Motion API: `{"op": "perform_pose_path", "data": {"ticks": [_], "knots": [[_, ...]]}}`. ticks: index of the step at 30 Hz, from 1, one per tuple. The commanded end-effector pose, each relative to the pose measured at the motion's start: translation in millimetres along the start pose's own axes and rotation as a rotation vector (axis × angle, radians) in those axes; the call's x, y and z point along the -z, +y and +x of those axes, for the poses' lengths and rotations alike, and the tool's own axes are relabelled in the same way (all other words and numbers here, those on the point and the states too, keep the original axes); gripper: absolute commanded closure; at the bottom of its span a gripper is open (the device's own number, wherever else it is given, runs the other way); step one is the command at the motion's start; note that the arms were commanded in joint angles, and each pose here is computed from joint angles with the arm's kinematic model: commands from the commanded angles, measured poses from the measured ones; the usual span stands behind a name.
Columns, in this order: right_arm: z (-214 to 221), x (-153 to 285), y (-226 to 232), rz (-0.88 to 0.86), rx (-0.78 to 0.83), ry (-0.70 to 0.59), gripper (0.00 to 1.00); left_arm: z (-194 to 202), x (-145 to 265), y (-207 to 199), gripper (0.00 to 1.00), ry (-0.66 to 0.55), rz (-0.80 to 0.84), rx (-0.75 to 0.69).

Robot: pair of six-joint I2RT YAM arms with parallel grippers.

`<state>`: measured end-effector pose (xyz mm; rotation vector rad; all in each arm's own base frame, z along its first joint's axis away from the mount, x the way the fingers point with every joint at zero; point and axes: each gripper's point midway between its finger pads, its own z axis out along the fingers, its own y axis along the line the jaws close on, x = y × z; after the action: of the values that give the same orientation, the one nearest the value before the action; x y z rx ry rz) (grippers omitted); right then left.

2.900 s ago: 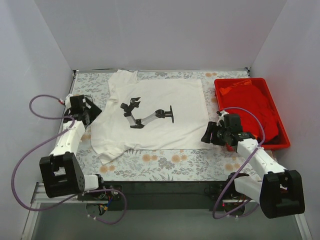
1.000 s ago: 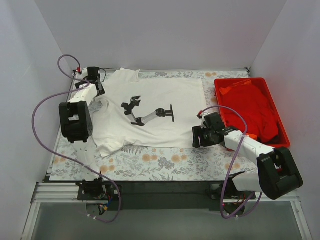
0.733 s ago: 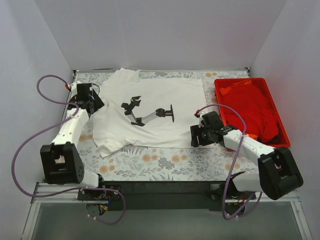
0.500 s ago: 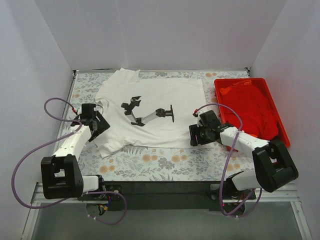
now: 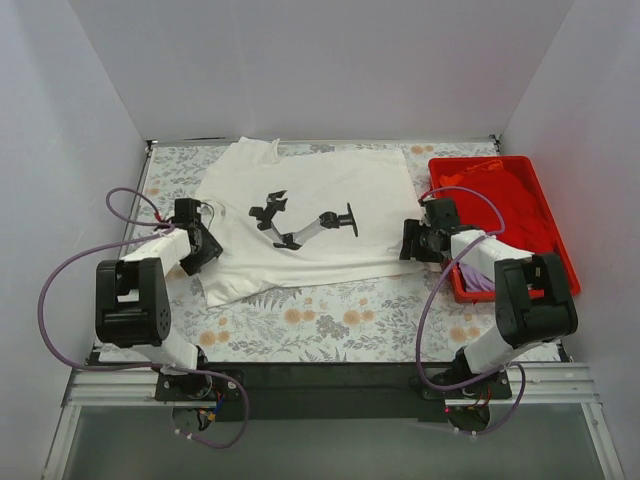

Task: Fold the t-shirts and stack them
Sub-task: Flatten the tshirt out

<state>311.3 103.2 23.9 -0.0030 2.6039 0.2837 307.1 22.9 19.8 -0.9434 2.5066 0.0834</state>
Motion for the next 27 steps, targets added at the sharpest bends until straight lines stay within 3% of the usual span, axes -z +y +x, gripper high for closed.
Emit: {"op": "perform_pose_path", "data": {"ticks": [1, 7, 10, 15, 20, 27], "knots": [[-2, -12, -21, 0.073, -0.045, 0.046, 0.34, -30, -13, -16, 0.44, -0.058, -0.002, 0.003], [-35, 3, 9, -0.037, 0.038, -0.022, 0.33, -73, -16, -44, 0.43, -0.098, 0.006, -0.014], [-36, 19, 17, -0.061, 0.098, -0.043, 0.33, -85, 8, -52, 0.36, -0.129, 0.053, -0.019], [-18, 48, 49, -0.173, 0.187, -0.081, 0.32, -51, 52, -58, 0.16, -0.131, 0.167, -0.094], [13, 64, 89, -0.283, 0.308, -0.074, 0.30, -6, 69, -47, 0.15, -0.066, 0.235, -0.167], [38, 64, 114, -0.354, 0.398, -0.031, 0.30, -3, 68, -66, 0.14, -0.052, 0.294, -0.287]]}}
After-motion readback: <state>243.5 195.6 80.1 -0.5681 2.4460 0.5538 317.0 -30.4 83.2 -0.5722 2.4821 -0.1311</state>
